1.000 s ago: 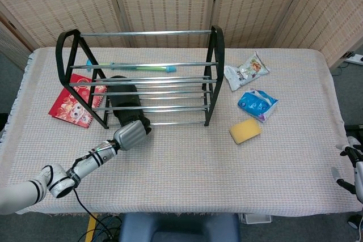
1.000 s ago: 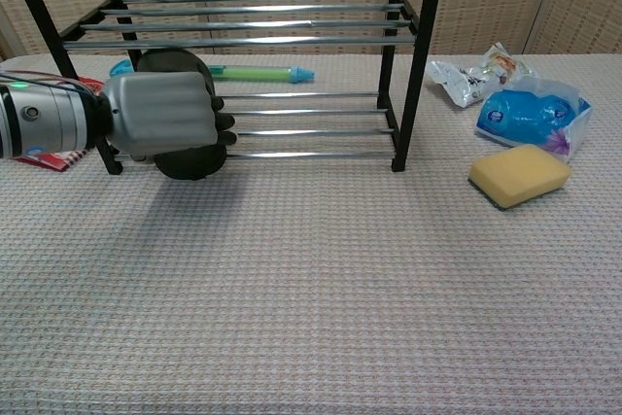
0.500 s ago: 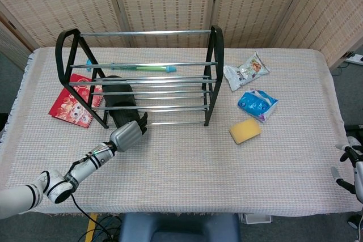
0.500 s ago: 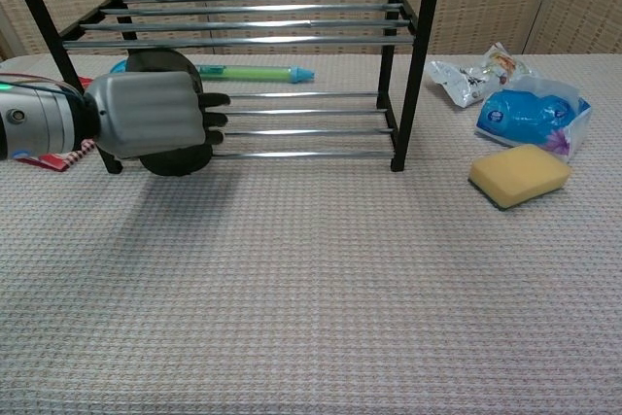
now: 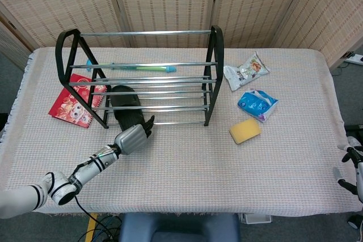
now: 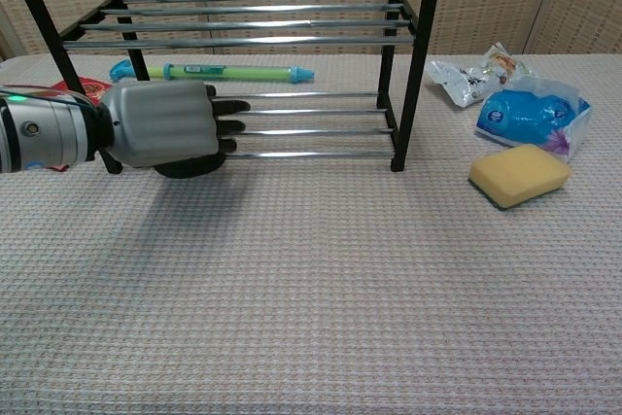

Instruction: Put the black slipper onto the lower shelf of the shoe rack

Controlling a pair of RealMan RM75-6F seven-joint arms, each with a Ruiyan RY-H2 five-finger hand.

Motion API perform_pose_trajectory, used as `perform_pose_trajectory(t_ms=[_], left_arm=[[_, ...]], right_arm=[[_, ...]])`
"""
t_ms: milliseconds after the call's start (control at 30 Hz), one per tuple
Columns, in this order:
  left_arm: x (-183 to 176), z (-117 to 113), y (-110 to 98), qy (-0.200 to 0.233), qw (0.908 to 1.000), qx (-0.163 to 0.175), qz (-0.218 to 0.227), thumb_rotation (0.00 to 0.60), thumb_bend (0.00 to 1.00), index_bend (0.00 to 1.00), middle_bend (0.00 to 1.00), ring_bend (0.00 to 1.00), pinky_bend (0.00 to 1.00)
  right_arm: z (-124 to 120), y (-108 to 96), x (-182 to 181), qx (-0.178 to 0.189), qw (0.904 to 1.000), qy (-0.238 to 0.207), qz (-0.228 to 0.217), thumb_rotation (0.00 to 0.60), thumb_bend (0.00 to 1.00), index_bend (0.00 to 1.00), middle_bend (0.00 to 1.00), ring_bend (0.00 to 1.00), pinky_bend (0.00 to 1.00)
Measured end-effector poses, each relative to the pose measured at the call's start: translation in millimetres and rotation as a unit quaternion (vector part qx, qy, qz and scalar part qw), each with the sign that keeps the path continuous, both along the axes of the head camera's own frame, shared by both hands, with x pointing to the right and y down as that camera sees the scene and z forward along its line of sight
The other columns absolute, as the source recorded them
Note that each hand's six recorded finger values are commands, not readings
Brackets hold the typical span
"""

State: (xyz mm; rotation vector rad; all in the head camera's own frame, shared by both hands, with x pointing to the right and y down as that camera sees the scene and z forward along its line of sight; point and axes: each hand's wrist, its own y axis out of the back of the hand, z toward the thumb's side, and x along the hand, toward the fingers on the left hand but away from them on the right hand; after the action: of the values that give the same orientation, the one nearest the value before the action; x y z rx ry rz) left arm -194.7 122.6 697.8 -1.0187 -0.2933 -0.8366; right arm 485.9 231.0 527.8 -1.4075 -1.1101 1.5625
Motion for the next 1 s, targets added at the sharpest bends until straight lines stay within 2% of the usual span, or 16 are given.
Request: perform_pose_trajectory(t_ms=[200, 333, 400, 567, 767, 1000], left_arm=[[2.7, 1.4, -6.2, 0.005, 0.9999, 0.009, 0.001, 0.6, 0.17, 0.33, 0.2, 0.08, 0.38], [2.2, 2.0, -8.1, 0.008, 0.9998, 0.016, -0.004, 0.6, 0.17, 0.23, 0.09, 0.01, 0.34], [1.6, 1.4, -7.8, 0.01, 0.9997, 0.02, -0.006, 0.6, 0.17, 0.18, 0.04, 0.0, 0.32], [0.6, -0.2, -5.1, 0.012, 0.9995, 0.025, -0.014, 0.6, 0.17, 0.1, 0.0, 0.0, 0.25], [0.6, -4.1, -1.0, 0.015, 0.9994, 0.025, -0.019, 0.6, 0.17, 0.09, 0.0, 0.0, 0.25], [1.2, -9.1, 14.4, 0.02, 0.9997, 0.013, -0.01, 0.6, 0.17, 0.16, 0.0, 0.0, 0.25]], right_arm=[[-0.3, 1.1, 1.1, 0.0, 1.0, 0.001, 0.002, 0.6, 0.32, 0.26, 0.5, 0.27, 0.34], [0.0, 1.1, 1.4, -0.001, 1.0, 0.001, 0.002, 0.6, 0.32, 0.26, 0.5, 0.27, 0.34], [0.3, 0.9, 1.2, -0.001, 1.0, 0.001, 0.002, 0.6, 0.32, 0.26, 0.5, 0.27, 0.34], [1.0, 0.2, 0.3, -0.002, 1.0, 0.0, 0.0, 0.6, 0.32, 0.26, 0.5, 0.27, 0.34], [-0.2, 0.8, 0.9, 0.0, 1.0, 0.002, 0.002, 0.6, 0.32, 0.26, 0.5, 0.27, 0.34], [0.0, 1.1, 0.4, -0.001, 1.0, 0.001, 0.001, 0.6, 0.32, 0.26, 0.5, 0.27, 0.34]])
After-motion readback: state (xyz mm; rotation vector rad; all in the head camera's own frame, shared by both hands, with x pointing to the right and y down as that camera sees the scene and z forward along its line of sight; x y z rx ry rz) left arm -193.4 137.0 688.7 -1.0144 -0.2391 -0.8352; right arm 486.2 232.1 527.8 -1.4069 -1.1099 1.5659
